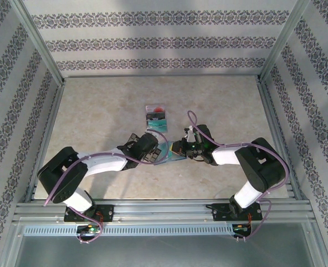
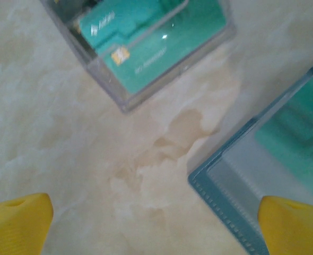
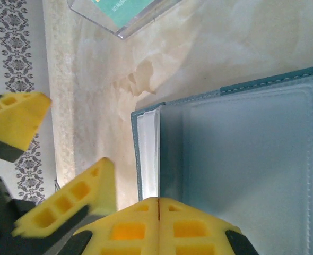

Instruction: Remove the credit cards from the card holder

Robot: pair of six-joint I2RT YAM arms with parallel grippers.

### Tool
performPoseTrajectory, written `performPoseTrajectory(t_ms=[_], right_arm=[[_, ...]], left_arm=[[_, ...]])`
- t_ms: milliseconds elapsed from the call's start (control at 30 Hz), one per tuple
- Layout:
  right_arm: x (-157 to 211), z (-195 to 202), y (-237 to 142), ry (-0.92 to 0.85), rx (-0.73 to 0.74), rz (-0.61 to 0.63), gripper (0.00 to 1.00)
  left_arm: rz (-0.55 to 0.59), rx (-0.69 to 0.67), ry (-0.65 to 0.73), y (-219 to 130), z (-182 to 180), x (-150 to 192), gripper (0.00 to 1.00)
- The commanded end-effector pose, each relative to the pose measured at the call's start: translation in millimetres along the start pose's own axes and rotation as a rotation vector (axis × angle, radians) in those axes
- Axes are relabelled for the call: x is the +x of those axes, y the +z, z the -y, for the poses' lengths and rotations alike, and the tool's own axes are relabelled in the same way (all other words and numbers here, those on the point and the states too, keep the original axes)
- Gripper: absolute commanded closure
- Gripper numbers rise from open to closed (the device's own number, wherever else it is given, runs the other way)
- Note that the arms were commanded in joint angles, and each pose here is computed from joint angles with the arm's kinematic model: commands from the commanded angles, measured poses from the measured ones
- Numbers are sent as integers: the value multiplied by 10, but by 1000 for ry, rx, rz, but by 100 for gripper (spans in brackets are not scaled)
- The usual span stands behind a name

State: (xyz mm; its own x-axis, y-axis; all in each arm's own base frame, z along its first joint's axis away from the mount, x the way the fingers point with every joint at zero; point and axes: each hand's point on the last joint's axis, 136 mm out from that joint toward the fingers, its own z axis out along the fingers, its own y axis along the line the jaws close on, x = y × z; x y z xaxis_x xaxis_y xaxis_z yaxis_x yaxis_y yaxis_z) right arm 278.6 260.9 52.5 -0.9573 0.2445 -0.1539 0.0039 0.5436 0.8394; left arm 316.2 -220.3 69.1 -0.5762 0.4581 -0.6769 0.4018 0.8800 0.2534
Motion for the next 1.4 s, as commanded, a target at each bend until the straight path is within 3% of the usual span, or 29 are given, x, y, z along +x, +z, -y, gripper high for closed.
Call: performPoseTrajectory(t_ms=[0,400,767,1033,1367], right_arm=[[-71,-63,-32,-38,-3,22,94],[-47,-161,20,-45,-36,4,90],[36,-203,183,-50,-59,-32,80],[9,-143,107,-77,-5,-2,92],[-83,10,-249,-168,166,49,93]], left_arm=[[48,61,-5,-75,97,-220,1],[-63,44,52,271,213,103,1],[-80,56,49,318,251,177,1],[-85,43,46,297,213,210,1],[-87,24,29,263,75,225,1]])
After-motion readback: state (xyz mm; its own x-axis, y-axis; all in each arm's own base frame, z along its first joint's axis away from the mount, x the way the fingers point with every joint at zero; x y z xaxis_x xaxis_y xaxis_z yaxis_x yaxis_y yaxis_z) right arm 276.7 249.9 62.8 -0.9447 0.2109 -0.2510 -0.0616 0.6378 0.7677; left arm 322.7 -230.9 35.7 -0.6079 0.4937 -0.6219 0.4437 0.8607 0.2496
